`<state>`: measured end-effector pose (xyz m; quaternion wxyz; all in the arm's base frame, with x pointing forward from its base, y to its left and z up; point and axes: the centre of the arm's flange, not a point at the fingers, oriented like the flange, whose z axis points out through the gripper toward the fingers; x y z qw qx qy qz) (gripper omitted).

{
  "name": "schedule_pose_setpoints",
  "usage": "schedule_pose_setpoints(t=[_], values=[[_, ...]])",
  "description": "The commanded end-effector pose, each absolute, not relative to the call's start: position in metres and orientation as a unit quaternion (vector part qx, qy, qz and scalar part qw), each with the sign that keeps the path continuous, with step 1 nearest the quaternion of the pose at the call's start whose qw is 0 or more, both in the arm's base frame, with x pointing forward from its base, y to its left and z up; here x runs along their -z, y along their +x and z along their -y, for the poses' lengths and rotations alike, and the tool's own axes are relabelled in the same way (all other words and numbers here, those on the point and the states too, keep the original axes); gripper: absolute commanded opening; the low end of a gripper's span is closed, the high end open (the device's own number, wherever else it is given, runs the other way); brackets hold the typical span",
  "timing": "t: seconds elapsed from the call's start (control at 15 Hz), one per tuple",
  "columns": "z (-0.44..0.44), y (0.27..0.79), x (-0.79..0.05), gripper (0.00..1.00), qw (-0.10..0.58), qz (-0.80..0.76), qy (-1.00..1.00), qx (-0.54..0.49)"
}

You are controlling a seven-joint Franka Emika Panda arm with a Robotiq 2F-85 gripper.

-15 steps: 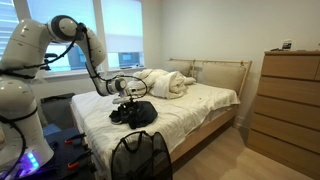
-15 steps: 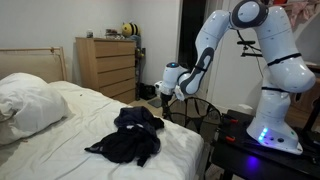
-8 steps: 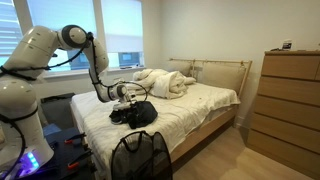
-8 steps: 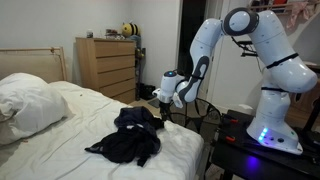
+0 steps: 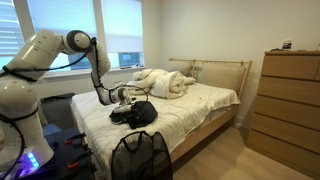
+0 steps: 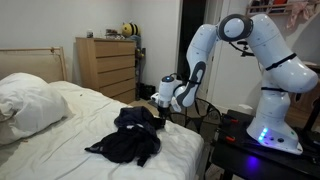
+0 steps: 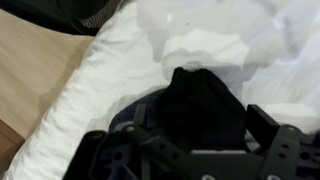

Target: Pick the socks on the bed and put them in the bag

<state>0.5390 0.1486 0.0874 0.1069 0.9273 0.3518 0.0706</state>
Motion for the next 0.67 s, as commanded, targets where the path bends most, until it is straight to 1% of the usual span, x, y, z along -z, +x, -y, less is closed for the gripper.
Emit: schedule_pose_setpoints(t=[0.0,0.07,0.13,0.2,0.53,0.6], values=[[-0.1503,0.5476,-0.0792,1.0,0.112,-0.352,0.925,-0.084],[-0.1501,0.5483,-0.0775,1.0,0.115,-0.352,0.925,-0.086],[-0.1498,0.5494,-0.0762,0.75,0.116,-0.353,0.924,-0.086],[-0.1496,0.5497,-0.0753,0.74,0.117,-0.355,0.923,-0.087],[-0.1477,0.5532,-0.0756,0.33,0.126,-0.356,0.921,-0.097],[-0.1473,0.5542,-0.0764,0.27,0.127,-0.356,0.921,-0.098]])
